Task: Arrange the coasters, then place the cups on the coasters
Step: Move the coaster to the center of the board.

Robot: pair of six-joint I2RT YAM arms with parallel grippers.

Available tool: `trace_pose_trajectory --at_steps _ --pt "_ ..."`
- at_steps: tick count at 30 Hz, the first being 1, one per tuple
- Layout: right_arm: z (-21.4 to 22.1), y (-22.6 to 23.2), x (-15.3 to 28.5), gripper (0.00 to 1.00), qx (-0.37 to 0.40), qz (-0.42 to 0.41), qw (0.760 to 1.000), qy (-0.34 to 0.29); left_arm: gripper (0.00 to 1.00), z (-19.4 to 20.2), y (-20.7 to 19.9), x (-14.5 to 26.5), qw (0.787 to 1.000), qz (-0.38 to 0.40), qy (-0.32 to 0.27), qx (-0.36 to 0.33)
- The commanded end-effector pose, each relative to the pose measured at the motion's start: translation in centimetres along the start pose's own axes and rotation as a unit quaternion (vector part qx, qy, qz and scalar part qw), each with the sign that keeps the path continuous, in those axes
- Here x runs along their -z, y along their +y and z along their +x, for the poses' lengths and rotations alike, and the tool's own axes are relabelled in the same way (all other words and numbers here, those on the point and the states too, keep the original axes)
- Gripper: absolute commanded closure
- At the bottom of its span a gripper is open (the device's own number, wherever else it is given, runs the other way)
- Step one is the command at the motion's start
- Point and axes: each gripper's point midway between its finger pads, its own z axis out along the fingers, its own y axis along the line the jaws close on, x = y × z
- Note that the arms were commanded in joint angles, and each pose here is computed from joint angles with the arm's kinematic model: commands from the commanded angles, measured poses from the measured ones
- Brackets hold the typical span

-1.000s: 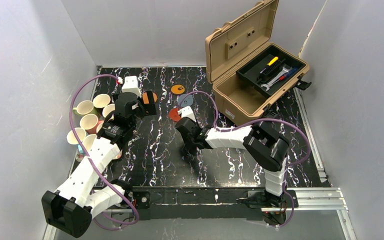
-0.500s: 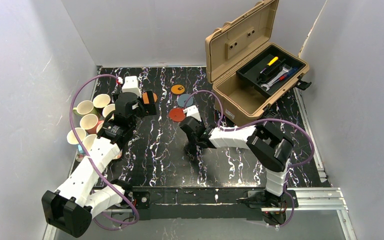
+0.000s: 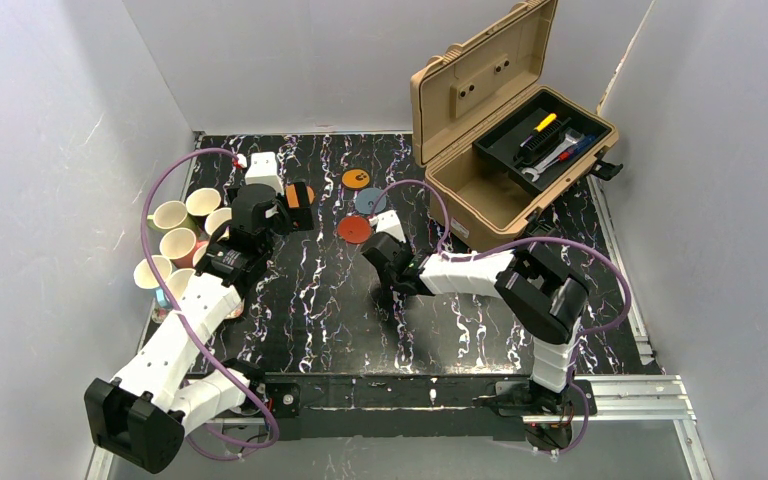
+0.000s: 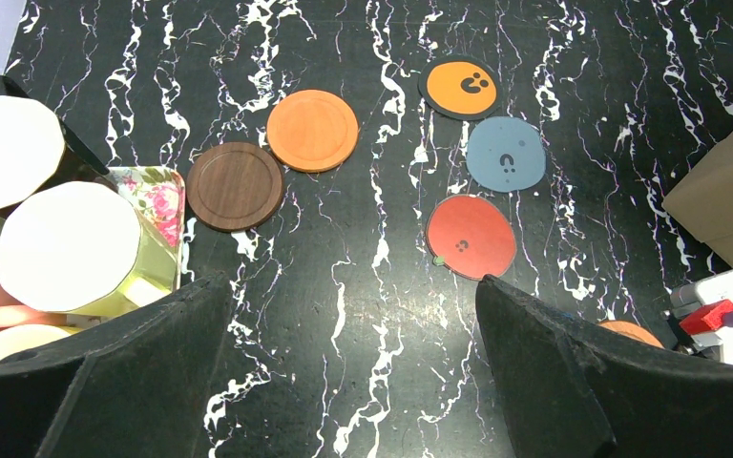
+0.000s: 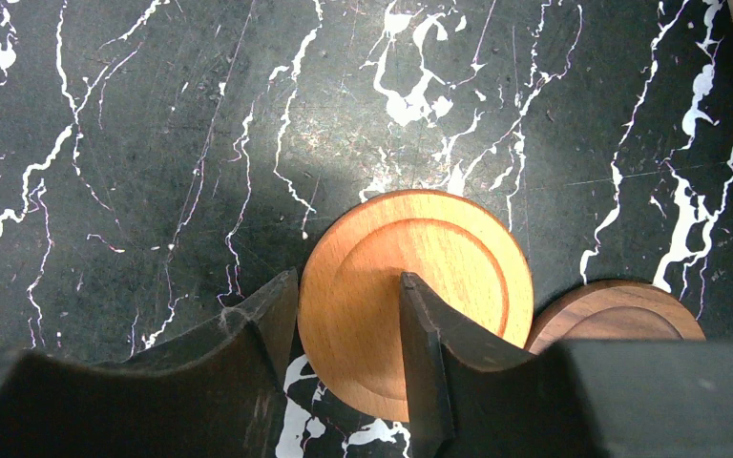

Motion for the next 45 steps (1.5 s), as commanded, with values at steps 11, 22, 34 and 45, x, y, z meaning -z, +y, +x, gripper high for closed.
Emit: trace_pose_trajectory --at_steps 11,22,34,45 --pt "-4.3 4.4 3.1 0.41 0.010 -0.130 0.991 -0.014 0.02 -1.4 -0.5 0.3 1.000 0.009 -0.009 0.009" --pt "-9.6 5.4 7.5 0.35 -0.009 -0.187 0.979 -0.081 0.02 -1.6 -2.4 0.4 0.998 0.065 -0.008 -0.005" --pt "-14.4 -1.9 14.3 0.25 -0.039 -0.114 0.977 -0.177 0.02 3.2 -8.7 -0.8 0.981 0.150 0.076 -0.095" --pt "-13.2 -13.1 16.6 0.06 -0.085 0.009 0.973 -0.212 0.02 7.4 -11.3 -6.1 0.963 0.136 0.195 -0.124"
